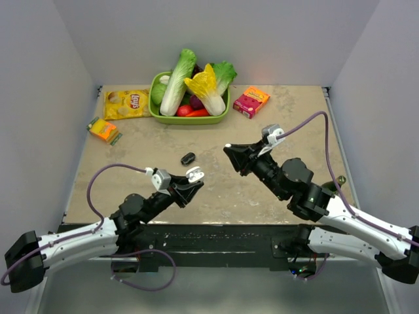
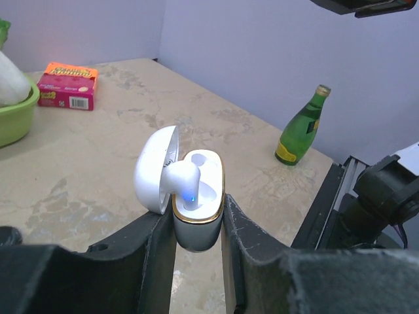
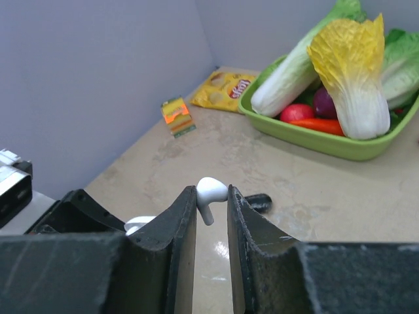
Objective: Insert the wireless bluetooth earbuds into the charging case
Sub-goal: Place the earbud in the charging case.
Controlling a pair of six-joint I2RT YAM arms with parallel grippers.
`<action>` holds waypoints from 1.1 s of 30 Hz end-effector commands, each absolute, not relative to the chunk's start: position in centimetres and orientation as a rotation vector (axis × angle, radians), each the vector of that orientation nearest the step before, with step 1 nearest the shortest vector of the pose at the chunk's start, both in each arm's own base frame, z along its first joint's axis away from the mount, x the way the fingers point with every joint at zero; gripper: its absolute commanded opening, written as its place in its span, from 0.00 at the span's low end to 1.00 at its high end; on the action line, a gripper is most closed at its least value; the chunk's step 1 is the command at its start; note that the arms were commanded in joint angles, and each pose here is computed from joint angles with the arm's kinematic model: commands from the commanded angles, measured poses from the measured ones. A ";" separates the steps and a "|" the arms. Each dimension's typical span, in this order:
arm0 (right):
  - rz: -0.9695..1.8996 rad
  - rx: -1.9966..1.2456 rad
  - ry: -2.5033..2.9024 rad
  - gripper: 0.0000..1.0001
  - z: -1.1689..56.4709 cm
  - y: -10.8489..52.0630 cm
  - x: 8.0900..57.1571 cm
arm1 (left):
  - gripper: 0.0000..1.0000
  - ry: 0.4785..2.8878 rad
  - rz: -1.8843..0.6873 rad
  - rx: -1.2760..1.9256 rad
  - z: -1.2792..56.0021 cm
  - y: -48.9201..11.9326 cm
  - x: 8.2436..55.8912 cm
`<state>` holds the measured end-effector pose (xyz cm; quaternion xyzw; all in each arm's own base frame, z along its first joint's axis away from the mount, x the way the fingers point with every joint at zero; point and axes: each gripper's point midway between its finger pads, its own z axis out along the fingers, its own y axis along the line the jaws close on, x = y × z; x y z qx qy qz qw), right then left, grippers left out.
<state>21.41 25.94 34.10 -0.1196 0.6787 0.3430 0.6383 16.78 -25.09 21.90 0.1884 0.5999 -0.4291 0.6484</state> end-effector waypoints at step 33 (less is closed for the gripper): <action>0.962 -0.532 1.241 0.00 37.8 28.1 17.0 | 0.00 1.014 -1.050 0.519 34.6 -30.5 17.2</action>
